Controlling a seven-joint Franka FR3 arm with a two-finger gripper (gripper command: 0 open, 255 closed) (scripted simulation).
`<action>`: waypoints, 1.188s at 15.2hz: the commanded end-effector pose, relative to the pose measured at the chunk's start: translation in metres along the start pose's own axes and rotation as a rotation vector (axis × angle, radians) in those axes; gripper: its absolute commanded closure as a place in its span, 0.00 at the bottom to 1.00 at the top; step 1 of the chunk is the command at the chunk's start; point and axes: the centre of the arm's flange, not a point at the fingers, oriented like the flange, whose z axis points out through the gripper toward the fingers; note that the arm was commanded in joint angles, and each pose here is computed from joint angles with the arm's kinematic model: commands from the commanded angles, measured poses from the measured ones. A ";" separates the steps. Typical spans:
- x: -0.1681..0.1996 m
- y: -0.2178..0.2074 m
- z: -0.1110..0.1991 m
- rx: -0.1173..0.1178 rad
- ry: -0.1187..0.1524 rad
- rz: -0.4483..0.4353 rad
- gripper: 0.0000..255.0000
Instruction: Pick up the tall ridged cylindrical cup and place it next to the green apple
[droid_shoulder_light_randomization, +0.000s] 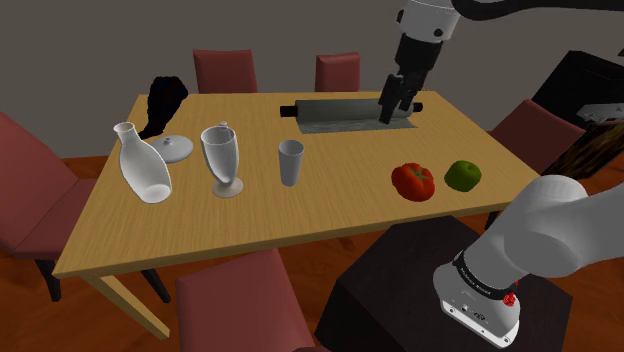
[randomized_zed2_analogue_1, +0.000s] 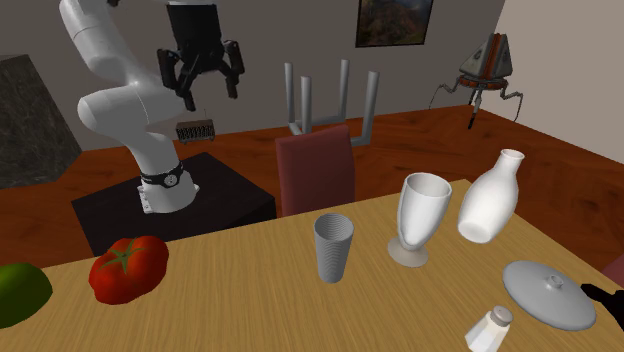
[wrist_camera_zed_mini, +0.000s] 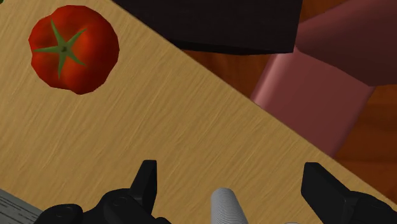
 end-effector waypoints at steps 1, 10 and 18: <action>0.017 -0.007 0.014 -0.008 0.005 -0.001 0.00; 0.104 -0.048 0.085 -0.045 0.016 -0.004 0.00; 0.182 -0.082 0.148 -0.077 0.027 -0.008 0.00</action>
